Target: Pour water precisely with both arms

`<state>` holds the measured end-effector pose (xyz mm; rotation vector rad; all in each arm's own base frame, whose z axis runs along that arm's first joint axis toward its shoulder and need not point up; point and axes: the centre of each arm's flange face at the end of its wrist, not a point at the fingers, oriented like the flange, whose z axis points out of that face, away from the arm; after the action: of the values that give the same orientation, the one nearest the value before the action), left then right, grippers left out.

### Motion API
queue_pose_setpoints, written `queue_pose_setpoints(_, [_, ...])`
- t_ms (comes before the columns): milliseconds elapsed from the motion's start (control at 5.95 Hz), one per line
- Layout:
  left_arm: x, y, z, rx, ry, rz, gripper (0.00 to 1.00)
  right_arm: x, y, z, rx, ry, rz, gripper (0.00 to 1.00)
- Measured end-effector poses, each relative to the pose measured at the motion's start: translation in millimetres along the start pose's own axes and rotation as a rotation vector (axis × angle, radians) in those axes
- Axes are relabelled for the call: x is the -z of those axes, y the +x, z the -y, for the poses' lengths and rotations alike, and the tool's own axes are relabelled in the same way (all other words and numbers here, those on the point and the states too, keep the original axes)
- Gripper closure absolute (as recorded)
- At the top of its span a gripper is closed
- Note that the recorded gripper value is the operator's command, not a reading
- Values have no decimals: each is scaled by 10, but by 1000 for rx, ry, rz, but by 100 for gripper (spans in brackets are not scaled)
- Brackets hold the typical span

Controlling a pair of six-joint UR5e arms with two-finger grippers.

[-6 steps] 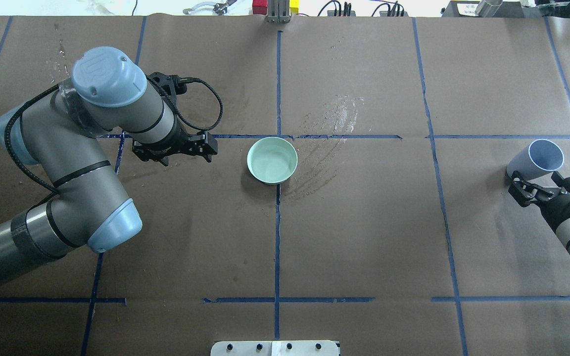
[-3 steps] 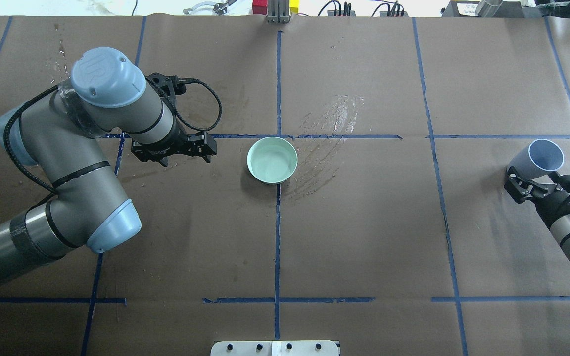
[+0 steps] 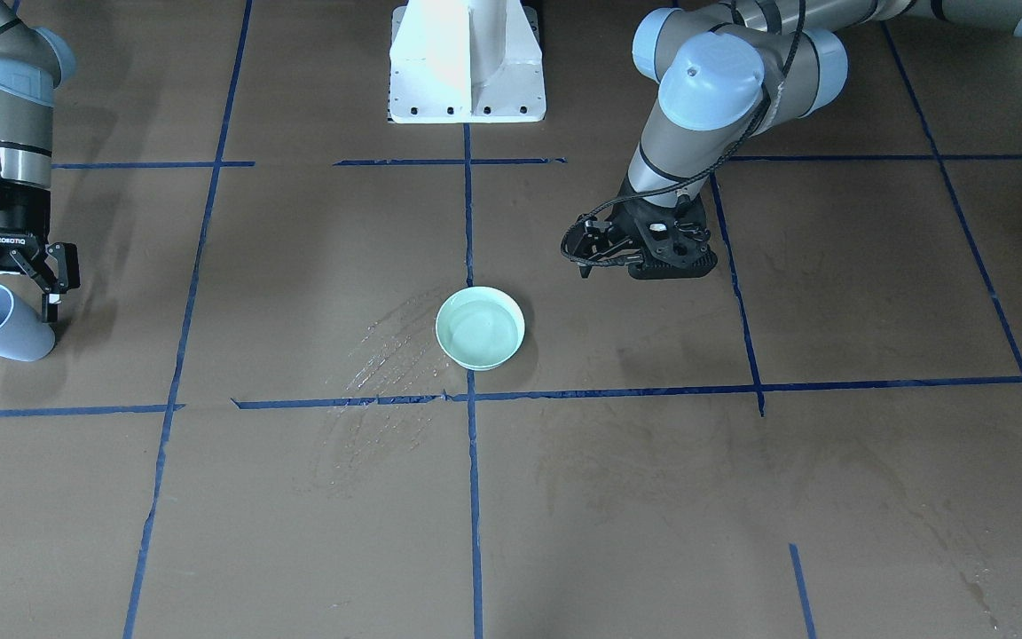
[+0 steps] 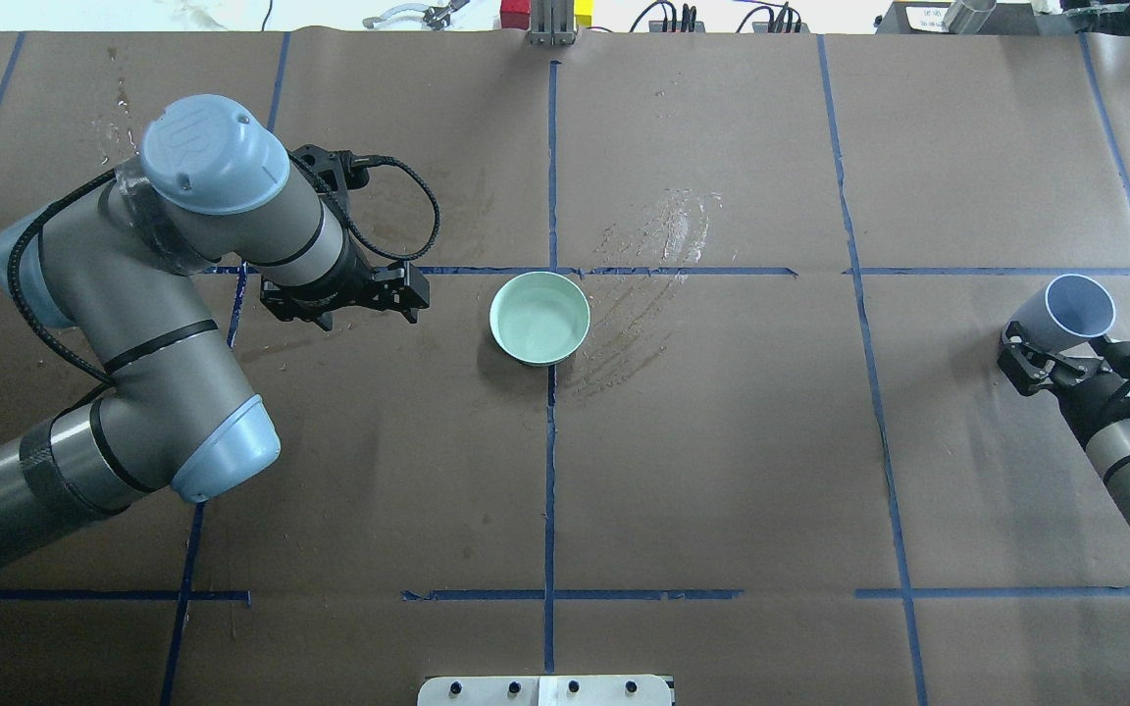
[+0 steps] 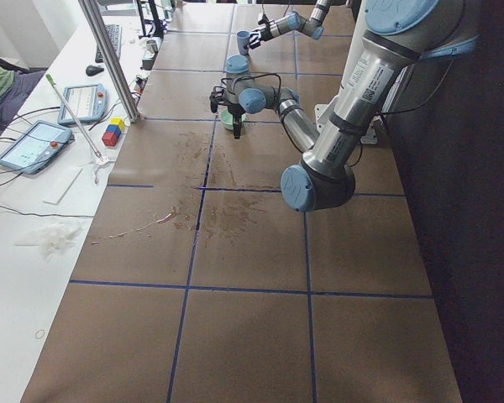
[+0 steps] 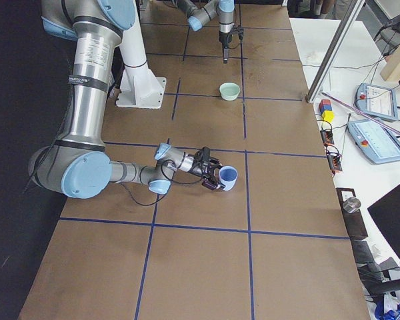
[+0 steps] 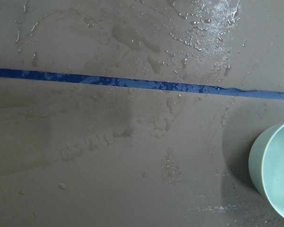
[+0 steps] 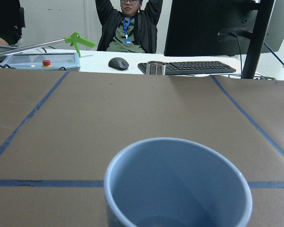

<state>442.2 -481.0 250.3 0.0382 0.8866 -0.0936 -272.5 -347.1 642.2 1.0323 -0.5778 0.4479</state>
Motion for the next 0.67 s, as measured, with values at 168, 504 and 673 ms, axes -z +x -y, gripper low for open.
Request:
queue_pose_setpoints(168, [1, -1, 1, 0, 0, 0, 0, -8, 13, 10, 0, 7, -5, 0])
queue_pose_setpoints(504, [0, 0, 0, 0, 0, 0, 0, -44, 47, 76, -6, 22, -17, 0])
queue_pose_setpoints(673, [1, -1, 1, 0, 0, 0, 0, -70, 34, 115, -6, 30, -21, 0])
